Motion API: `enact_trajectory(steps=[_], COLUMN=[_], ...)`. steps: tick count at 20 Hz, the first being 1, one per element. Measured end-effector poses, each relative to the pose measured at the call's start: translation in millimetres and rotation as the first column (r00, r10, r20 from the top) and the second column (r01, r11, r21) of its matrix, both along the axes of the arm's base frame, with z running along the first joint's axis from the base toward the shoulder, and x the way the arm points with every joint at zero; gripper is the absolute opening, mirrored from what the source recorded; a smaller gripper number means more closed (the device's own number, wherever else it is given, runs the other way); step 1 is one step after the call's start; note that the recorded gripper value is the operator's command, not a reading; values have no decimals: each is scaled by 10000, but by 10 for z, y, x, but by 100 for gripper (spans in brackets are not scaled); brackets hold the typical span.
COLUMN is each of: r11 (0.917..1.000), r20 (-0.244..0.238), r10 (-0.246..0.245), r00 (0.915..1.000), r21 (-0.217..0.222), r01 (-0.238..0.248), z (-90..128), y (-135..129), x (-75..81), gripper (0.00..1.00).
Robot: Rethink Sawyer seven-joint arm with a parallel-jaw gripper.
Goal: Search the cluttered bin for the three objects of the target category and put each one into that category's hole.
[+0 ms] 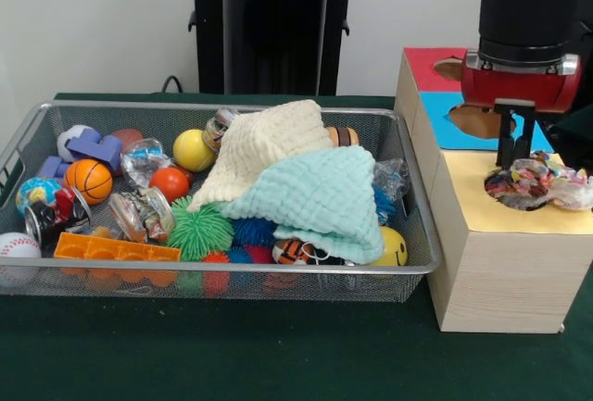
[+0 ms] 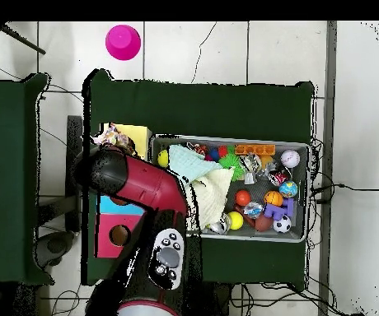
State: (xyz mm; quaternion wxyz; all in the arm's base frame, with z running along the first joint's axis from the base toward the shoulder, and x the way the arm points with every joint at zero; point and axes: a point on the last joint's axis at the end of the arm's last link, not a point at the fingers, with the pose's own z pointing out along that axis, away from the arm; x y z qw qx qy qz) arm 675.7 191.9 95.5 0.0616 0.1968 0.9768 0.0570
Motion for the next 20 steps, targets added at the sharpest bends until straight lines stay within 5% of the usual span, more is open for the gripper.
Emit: enact_trajectory(steps=[12,20], r11=[9973,9983], r20=[0,-308], r10=[-259,-225], r00=[9997,9993], r21=[690,532], r01=[259,241], z=[48,-123], y=[74,60], x=[79,-28], gripper=[0,0])
